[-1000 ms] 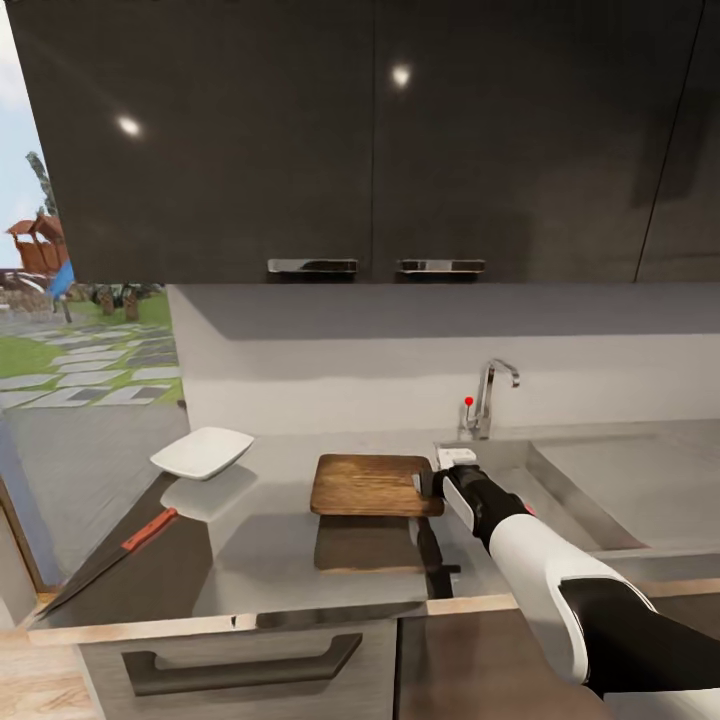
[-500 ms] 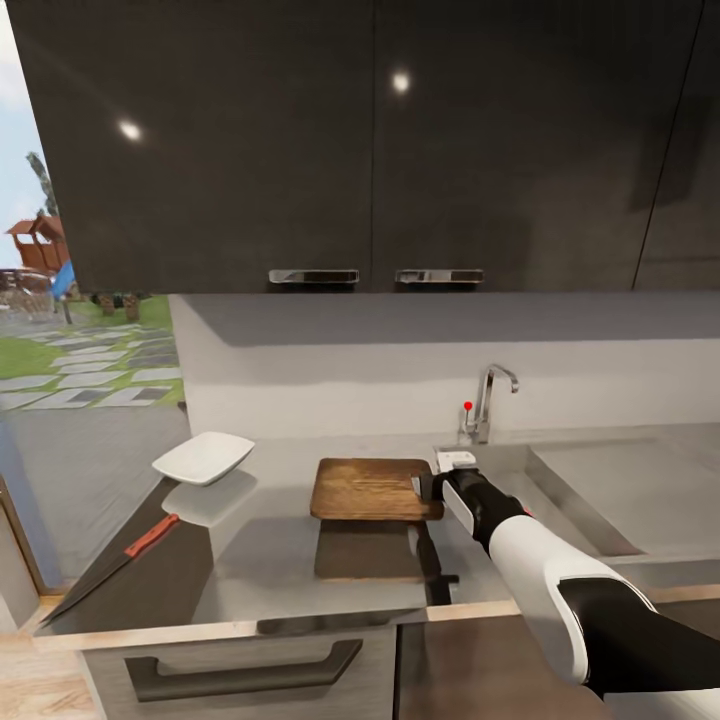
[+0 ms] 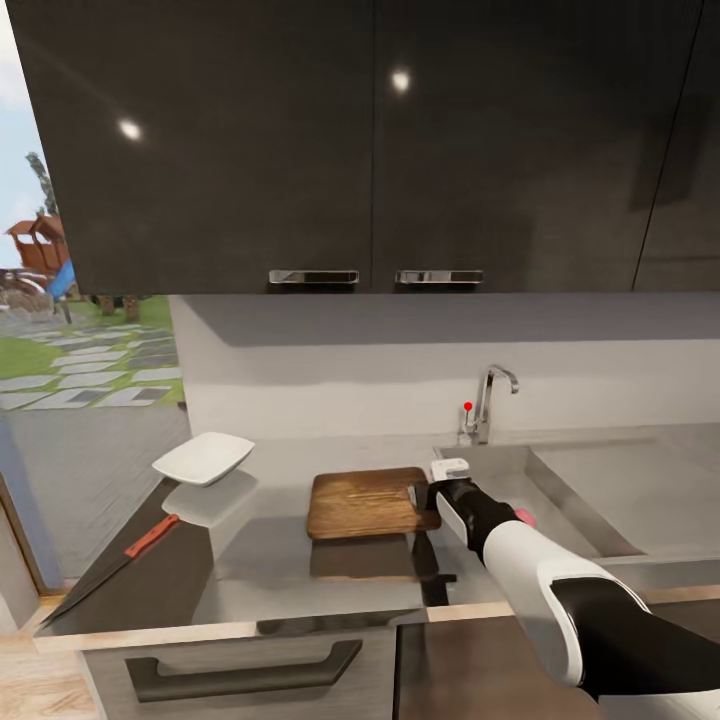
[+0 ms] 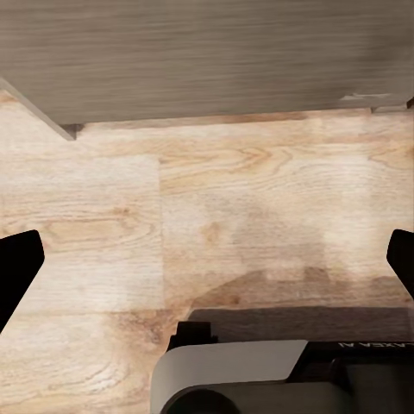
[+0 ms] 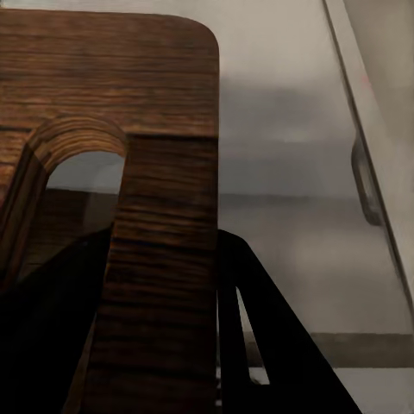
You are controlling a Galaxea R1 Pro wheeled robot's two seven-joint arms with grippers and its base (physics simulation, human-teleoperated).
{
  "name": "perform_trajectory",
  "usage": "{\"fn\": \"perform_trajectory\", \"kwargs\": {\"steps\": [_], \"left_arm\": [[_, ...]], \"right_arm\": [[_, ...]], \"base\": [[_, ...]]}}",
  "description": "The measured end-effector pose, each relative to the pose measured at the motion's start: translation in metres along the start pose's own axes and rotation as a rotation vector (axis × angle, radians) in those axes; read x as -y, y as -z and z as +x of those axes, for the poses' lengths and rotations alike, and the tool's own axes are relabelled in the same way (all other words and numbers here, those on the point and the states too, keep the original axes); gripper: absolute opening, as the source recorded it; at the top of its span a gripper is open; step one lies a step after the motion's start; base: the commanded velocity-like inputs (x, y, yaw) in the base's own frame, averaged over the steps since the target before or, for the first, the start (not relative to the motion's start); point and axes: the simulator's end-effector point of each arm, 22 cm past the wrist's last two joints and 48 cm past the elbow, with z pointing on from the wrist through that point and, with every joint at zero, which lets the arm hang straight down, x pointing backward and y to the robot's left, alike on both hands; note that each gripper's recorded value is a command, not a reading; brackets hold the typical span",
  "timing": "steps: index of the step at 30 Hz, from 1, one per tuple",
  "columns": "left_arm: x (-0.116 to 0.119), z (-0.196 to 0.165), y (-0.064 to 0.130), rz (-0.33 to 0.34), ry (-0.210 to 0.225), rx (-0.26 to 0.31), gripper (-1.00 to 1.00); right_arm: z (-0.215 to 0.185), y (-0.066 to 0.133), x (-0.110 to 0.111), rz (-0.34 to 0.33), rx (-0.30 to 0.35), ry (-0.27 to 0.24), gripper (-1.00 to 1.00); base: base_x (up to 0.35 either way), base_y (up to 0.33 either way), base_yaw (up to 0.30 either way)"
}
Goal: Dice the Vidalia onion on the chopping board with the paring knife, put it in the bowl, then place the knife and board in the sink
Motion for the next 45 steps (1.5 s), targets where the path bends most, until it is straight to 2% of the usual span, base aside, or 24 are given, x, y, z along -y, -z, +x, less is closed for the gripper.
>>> {"fn": "perform_trajectory", "kwargs": {"steps": [10,21,26,45], "left_arm": [[0.000,0.000,0.000,0.000,0.000,0.000,1.00],[0.000,0.000,0.000,0.000,0.000,0.000,1.00],[0.000,0.000,0.000,0.000,0.000,0.000,1.00],[0.000,0.008,0.000,0.000,0.000,-0.021,1.00]], "right_arm": [[0.002,0.000,-0.010,-0.063,-0.005,-0.003,-1.00],[0.004,-0.001,-0.001,-0.050,-0.007,-0.004,-1.00],[0.011,-0.002,-0.002,-0.050,-0.018,-0.002,-1.00],[0.031,-0.014,-0.005,-0.055,-0.038,-0.004,-1.00]], "base": [[0.000,0.000,0.000],[0.057,0.000,0.000],[0.169,0.000,0.000],[0.007,0.000,0.000]]}}
